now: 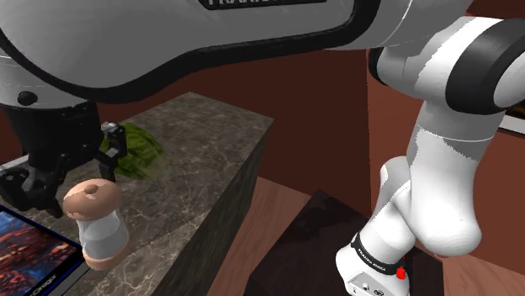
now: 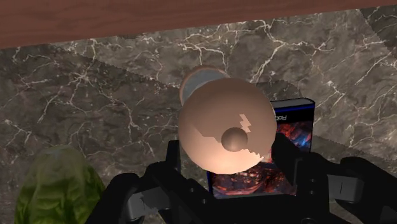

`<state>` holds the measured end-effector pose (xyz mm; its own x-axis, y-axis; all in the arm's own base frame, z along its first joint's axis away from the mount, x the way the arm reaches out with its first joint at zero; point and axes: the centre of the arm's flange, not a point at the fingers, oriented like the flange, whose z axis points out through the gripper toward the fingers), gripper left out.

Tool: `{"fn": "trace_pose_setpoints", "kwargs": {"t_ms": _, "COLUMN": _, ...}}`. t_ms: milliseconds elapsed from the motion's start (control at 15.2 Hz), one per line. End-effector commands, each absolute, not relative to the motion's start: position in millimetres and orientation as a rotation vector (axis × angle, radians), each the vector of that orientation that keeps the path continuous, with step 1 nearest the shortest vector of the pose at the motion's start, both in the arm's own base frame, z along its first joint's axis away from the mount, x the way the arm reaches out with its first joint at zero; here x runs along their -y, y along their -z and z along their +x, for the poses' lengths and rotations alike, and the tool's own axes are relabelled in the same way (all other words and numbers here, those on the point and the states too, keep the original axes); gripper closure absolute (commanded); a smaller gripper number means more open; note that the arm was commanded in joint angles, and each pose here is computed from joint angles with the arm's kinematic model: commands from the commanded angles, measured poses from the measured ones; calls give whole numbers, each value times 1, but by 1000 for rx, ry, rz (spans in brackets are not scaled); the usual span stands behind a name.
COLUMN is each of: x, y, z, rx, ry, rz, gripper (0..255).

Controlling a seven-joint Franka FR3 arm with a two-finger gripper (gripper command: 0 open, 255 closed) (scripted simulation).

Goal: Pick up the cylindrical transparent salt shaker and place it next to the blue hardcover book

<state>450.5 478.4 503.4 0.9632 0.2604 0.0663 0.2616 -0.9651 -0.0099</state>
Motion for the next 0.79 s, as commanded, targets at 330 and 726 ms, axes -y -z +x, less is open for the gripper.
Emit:
{"fn": "trace_pose_setpoints", "kwargs": {"t_ms": 330, "x": -521, "y": -483, "z": 438, "rx": 409, "ry": 100, "rz": -3094, "gripper": 255}}
{"fn": "trace_pose_setpoints", "kwargs": {"t_ms": 726, "x": -521, "y": -452, "z": 438, "rx": 409, "ry": 100, "rz": -3094, "gripper": 255}}
